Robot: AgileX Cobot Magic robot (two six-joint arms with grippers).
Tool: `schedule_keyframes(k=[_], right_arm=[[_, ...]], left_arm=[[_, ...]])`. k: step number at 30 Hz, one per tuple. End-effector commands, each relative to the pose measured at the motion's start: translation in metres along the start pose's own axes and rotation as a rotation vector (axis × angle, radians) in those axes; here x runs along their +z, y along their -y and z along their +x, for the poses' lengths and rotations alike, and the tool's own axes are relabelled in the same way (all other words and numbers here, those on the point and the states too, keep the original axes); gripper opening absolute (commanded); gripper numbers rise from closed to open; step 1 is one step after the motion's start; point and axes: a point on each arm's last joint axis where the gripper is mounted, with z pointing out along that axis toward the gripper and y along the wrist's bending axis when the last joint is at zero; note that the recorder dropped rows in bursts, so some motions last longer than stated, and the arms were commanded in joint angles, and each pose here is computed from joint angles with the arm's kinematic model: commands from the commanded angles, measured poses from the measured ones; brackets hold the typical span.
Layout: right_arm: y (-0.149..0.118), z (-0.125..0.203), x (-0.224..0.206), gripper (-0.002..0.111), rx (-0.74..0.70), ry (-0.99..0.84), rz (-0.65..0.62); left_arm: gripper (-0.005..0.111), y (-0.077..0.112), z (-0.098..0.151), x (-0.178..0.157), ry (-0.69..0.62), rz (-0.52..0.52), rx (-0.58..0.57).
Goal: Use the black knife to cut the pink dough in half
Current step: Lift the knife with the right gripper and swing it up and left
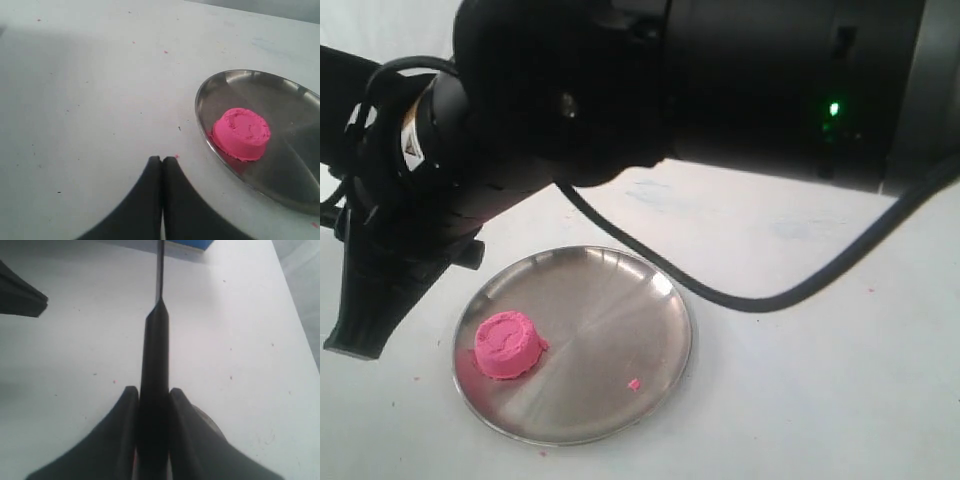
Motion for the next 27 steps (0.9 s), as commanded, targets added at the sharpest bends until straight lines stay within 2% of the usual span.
schedule_keyframes(k=[1, 4, 9, 16, 19, 24, 27], right_arm=[[0.004, 0.000, -0.004, 0.000, 0.033, -0.023, 0.041], [0.004, 0.000, -0.004, 0.000, 0.037, -0.017, 0.043], [0.012, -0.001, -0.004, 0.000, 0.165, 0.021, 0.072], [0.015, -0.004, -0.004, 0.000, 0.161, 0.066, 0.089], [0.020, -0.016, -0.011, 0.000, 0.169, 0.195, 0.125], [0.033, -0.048, -0.033, 0.000, 0.314, 0.465, 0.164], [0.033, -0.055, -0.037, 0.000, 0.382, 0.542, 0.141]], left_arm=[[0.000, 0.000, 0.001, 0.000, 0.000, -0.002, -0.001], [0.000, 0.000, 0.001, 0.000, 0.000, -0.002, -0.001], [0.000, 0.000, 0.001, 0.000, 0.000, -0.002, -0.001], [0.000, 0.000, 0.001, 0.000, 0.000, -0.002, -0.001], [0.000, 0.000, 0.001, 0.000, 0.000, -0.002, -0.001], [0.000, 0.000, 0.001, 0.000, 0.000, -0.002, -0.001], [0.000, 0.000, 0.001, 0.000, 0.000, -0.002, -0.001]])
